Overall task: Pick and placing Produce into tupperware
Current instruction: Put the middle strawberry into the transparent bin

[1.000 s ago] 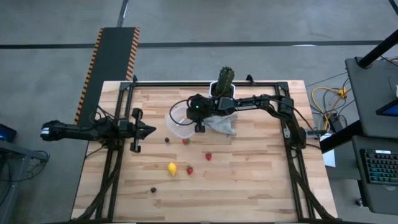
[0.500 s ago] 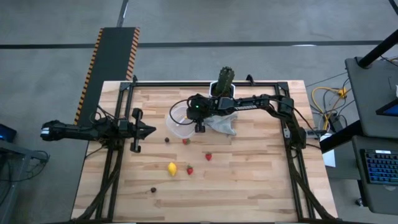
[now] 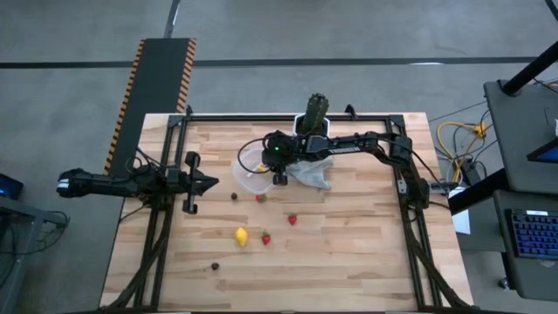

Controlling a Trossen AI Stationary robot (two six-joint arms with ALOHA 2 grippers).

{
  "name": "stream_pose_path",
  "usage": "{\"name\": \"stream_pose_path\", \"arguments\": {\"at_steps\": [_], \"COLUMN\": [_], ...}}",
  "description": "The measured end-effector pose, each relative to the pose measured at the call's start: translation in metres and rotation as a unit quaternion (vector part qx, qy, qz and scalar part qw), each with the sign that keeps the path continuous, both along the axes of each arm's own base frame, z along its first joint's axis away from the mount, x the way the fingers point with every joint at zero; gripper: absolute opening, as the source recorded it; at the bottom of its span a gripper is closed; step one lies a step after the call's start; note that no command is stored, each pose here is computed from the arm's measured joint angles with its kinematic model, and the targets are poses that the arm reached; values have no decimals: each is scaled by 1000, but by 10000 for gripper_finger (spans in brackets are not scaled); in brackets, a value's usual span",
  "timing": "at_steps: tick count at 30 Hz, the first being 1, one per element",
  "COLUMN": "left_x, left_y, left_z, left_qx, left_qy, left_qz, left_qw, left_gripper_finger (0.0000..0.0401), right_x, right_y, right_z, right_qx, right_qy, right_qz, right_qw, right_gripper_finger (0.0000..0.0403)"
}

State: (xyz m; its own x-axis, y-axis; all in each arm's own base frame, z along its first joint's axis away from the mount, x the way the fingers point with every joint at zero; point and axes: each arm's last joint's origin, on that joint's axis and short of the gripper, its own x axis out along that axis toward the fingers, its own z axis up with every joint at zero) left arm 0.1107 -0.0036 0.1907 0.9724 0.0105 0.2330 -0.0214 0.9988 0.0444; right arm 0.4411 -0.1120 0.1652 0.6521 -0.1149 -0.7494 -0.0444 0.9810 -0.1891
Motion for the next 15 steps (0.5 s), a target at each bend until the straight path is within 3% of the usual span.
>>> {"name": "stream_pose_path", "arguments": {"at_steps": [10, 15], "left_x": [0, 0], "left_y": [0, 0], "left_z": [0, 0], "left_qx": [0, 0], "left_qy": [0, 0], "left_qz": [0, 0], "left_qw": [1000, 1000], "left_gripper_finger": [0, 0], "right_x": [0, -2], "right_y": [0, 8], "right_z": [1, 20], "right_qx": [11, 9], "right_qy": [-4, -24], "right_qz": [-13, -8], "right_qw": [1000, 1000], "right_gripper_finger": [72, 68]}}
